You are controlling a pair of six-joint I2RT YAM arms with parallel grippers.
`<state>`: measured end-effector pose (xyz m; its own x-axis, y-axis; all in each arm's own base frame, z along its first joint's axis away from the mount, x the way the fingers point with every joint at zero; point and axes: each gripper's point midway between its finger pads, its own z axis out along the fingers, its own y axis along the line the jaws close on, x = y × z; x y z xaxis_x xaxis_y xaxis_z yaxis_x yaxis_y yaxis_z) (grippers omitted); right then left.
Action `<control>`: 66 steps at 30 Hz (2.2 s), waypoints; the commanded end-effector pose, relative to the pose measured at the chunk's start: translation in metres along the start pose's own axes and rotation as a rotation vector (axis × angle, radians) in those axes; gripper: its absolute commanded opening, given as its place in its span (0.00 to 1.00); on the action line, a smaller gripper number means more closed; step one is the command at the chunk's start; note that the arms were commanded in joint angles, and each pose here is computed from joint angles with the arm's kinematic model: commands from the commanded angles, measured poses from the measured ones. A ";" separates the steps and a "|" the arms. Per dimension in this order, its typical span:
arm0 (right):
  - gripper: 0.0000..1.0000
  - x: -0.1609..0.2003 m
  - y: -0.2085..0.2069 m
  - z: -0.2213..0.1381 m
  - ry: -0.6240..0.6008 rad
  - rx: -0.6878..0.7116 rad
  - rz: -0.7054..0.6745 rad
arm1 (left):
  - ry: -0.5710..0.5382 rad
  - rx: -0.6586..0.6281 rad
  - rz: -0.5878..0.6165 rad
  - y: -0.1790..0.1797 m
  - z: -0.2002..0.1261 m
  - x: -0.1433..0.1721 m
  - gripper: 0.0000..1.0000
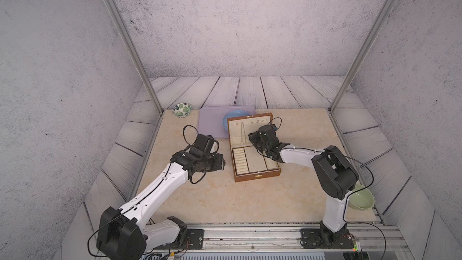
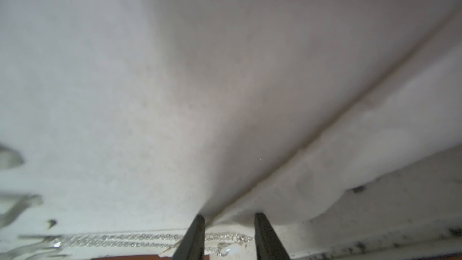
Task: Put jewelry chain into jewelry box
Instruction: Open the storage slot of the jewelry box.
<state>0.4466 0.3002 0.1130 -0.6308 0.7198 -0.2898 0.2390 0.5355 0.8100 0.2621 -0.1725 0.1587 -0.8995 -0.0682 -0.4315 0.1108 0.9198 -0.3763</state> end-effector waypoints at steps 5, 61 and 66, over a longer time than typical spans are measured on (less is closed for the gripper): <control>0.40 -0.020 0.006 0.007 -0.065 -0.017 0.030 | -0.027 0.000 -0.004 0.000 -0.006 -0.008 0.57; 0.00 -0.017 0.011 0.006 0.004 -0.202 -0.009 | 0.017 0.282 -0.082 -0.093 0.046 -0.092 0.44; 0.00 -0.014 0.008 0.012 0.016 -0.205 -0.031 | 0.045 0.246 -0.076 -0.096 0.058 -0.106 0.44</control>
<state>0.4581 0.3014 0.1148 -0.6536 0.7028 -0.2810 0.1077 0.4539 0.8845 0.3683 -0.2744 0.1965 -0.9138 -0.1275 -0.3856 0.1495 0.7770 -0.6114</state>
